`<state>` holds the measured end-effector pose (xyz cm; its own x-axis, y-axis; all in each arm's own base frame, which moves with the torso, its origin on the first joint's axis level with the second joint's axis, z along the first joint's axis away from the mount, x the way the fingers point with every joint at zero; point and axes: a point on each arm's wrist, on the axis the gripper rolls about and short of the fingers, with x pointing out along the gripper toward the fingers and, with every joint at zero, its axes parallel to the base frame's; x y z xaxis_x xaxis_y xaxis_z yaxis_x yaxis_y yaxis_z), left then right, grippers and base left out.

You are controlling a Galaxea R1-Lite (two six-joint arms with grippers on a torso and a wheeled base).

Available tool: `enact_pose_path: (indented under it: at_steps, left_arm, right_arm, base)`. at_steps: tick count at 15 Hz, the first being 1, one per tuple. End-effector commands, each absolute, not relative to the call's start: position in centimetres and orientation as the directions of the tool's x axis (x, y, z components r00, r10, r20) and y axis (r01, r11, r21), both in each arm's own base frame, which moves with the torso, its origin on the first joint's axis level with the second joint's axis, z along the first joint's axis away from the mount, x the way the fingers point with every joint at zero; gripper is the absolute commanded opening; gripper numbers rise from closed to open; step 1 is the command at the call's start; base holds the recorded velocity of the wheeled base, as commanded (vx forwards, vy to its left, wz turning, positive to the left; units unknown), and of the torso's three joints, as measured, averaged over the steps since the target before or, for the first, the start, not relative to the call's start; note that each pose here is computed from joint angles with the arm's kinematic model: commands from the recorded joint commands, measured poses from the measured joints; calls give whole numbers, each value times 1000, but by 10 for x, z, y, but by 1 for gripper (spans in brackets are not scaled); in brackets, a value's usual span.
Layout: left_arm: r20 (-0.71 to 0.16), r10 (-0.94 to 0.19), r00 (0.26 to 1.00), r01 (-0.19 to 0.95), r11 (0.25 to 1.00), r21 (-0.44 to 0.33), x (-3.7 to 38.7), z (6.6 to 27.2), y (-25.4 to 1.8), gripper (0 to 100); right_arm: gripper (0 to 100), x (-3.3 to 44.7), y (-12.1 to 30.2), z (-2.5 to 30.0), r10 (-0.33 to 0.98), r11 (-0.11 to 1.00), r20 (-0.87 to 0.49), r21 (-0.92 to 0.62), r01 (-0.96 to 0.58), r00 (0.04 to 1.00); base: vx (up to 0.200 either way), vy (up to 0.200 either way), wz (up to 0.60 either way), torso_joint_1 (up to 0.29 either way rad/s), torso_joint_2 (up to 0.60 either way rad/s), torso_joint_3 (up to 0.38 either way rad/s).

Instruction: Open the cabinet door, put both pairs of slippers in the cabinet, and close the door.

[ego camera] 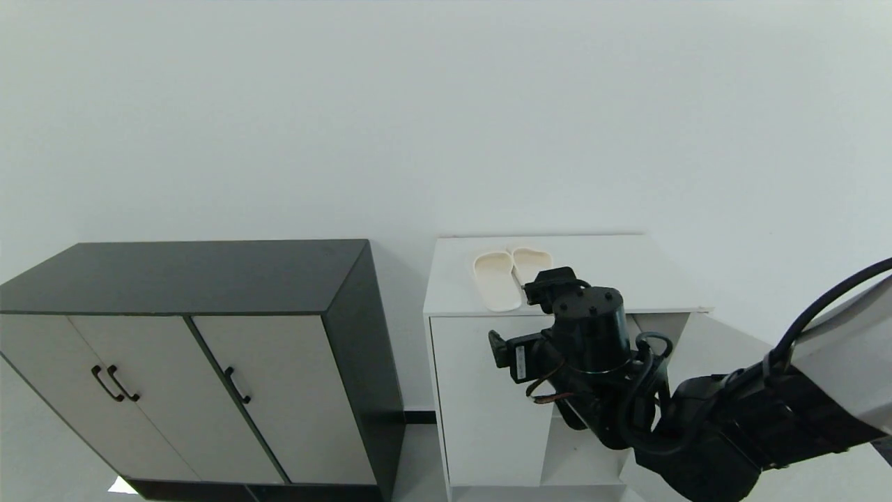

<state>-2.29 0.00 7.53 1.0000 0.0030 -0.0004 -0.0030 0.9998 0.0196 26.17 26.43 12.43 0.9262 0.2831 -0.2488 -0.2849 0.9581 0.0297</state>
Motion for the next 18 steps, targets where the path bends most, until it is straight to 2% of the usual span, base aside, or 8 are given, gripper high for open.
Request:
enact_pose_path:
  at_steps: [1,10,14,18]
  left_arm:
    - [-2,3,1000,-3,1000,20,-23,75,0,0]
    - [-2,3,1000,-3,1000,20,-23,75,0,0]
    - [-2,3,1000,-3,1000,9,-23,75,0,0]
    - [-2,5,1000,-5,1000,6,-23,75,0,0]
  right_arm:
    - [100,269,263,112,257,965,-263,17,-262,930]
    - [100,291,252,94,200,978,-264,0,-208,943]
    - [100,299,256,77,202,978,-266,1,-209,943]
    - [100,318,249,62,245,967,-262,2,-254,933]
  base:
    - [200,0,0,7,2,-2]
    - [200,0,0,5,3,2]
    - [200,0,0,2,1,0]
    - [0,0,0,0,0,0]
